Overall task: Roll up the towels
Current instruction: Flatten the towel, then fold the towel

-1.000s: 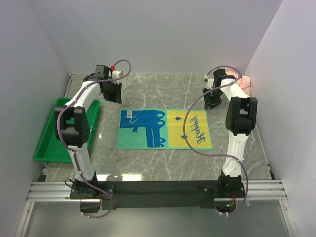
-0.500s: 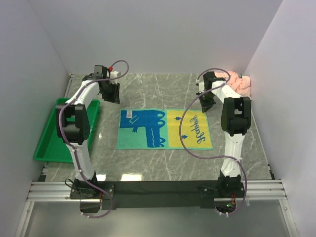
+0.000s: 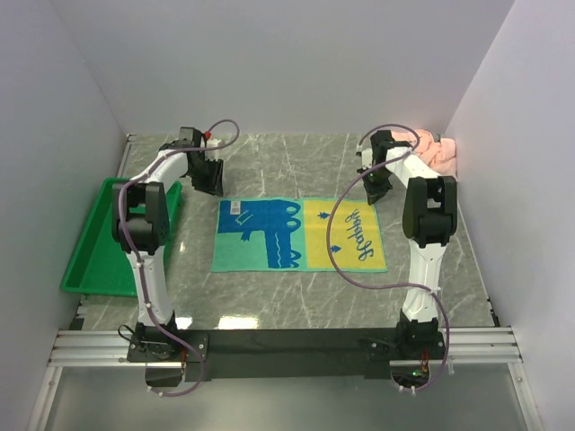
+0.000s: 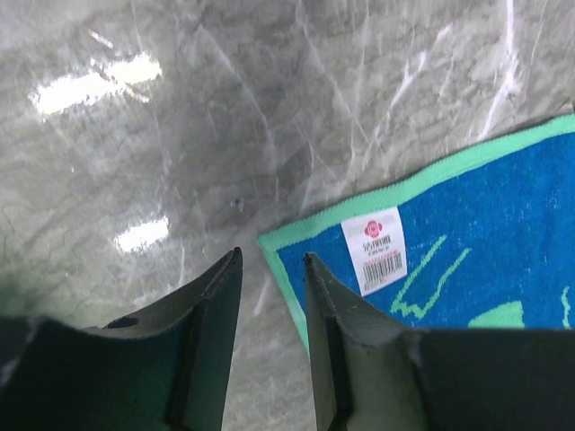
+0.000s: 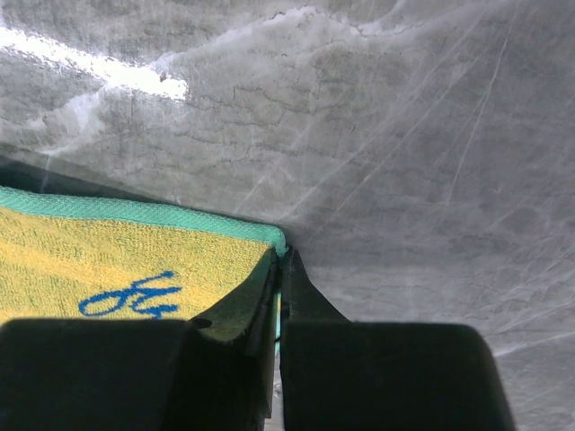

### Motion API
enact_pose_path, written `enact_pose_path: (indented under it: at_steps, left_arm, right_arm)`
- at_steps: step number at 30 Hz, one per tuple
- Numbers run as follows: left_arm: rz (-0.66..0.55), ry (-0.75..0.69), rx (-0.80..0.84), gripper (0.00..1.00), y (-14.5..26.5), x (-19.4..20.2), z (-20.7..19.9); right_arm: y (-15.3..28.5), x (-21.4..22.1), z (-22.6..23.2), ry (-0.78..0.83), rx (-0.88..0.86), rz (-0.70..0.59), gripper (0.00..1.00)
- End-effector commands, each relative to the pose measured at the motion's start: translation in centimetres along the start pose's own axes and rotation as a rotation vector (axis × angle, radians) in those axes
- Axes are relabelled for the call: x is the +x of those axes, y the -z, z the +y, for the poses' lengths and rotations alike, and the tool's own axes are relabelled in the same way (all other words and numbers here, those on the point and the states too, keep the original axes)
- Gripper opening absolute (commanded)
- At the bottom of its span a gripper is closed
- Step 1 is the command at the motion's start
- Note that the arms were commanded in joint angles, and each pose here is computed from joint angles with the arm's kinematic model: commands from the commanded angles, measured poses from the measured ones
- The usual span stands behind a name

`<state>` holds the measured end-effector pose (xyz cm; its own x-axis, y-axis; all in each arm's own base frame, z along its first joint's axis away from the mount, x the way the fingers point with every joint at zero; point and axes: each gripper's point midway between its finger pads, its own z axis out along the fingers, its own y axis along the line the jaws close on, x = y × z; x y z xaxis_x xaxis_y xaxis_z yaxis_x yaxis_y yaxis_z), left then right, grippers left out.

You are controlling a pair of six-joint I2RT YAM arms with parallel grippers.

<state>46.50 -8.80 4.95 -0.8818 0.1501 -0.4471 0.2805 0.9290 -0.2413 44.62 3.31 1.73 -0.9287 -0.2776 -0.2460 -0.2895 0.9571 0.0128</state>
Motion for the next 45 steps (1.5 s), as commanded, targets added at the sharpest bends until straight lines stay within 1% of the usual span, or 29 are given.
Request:
enact_pose_path:
  at_steps: [1,7,11,16,19,20,22,23,24,26,27,29,32,34,35,38,40,41,43,45]
  left_arm:
    - [-0.033,-0.040,-0.008,0.40,-0.9,-0.9,-0.4]
    - [0.007,-0.084,-0.021,0.43,-2.2,0.1,-1.2]
    - [0.029,-0.117,-0.091,0.42,-2.8,1.0,-0.3]
    - [0.058,-0.117,-0.120,0.37,-3.2,1.8,0.4]
    - [0.060,-0.126,-0.116,0.30,-3.1,2.0,0.2]
    - [0.054,-0.126,-0.117,0.25,-2.9,1.9,0.3]
    - [0.045,-0.126,-0.120,0.20,-2.6,1.7,0.3]
    - [0.036,-0.128,-0.122,0.15,-2.4,1.4,0.3]
    - [0.027,-0.129,-0.122,0.12,-2.3,1.1,0.3]
    - [-0.005,-0.123,-0.110,0.08,-1.8,-0.1,0.2]
    - [-0.019,-0.115,-0.100,0.04,-1.5,-0.6,0.3]
    - [-0.050,-0.112,-0.058,0.00,-0.9,-1.9,-0.4]
    - [-0.095,-0.137,-0.016,0.00,0.4,-3.4,-1.4]
    - [-0.120,-0.163,-0.011,0.00,1.2,-3.9,-1.6]
    - [-0.152,-0.180,-0.023,0.00,2.2,-4.6,-1.7]
    - [-0.170,-0.214,-0.019,0.00,3.5,-4.9,-1.7]
    - [-0.176,-0.241,-0.014,0.00,4.3,-4.6,-1.6]
    - [-0.180,-0.253,-0.007,0.01,4.6,-4.5,-1.8]
    - [-0.162,-0.274,0.015,0.00,4.5,-3.1,-1.9]
    - [-0.172,-0.295,0.025,0.00,5.6,-2.5,-2.0]
  right_arm:
    - [1.4,-1.2,0.1,0.003,-0.020,-0.046,0.00]
    - [1.2,-1.0,0.1,0.000,-0.023,-0.034,0.00]
    - [1.1,-1.1,0.1,-0.005,-0.027,-0.034,0.00]
    - [1.0,-1.0,0.3,-0.008,-0.031,-0.030,0.00]
    - [1.0,-1.0,0.0,-0.008,-0.023,-0.028,0.00]
    - [0.9,-1.0,-0.2,-0.013,-0.023,-0.027,0.00]
    - [1.1,-1.2,-0.3,-0.015,-0.024,-0.032,0.00]
    - [1.1,-1.2,-0.4,-0.018,-0.023,-0.032,0.00]
    - [1.1,-1.3,-0.6,-0.022,-0.023,-0.036,0.00]
    - [1.3,-1.6,-0.5,-0.023,-0.029,-0.045,0.00]
    - [1.6,-1.9,-0.7,-0.028,-0.028,-0.056,0.00]
    - [2.1,-2.4,-0.6,-0.024,-0.040,-0.075,0.00]
    - [3.5,-3.3,-0.8,-0.021,-0.056,-0.113,0.00]
    - [4.6,-3.7,-1.1,-0.014,-0.062,-0.133,0.00]
    - [5.5,-4.0,-1.0,-0.009,-0.076,-0.155,0.00]
    - [6.8,-3.5,-0.9,0.013,-0.087,-0.165,0.00]
    - [7.6,-3.1,-0.6,0.028,-0.099,-0.174,0.00]
    - [7.3,-2.3,-0.3,0.039,-0.109,-0.155,0.00]
    - [7.3,-1.5,0.2,0.049,-0.129,-0.152,0.00]
    - [7.5,-0.2,0.6,0.066,-0.138,-0.137,0.00]
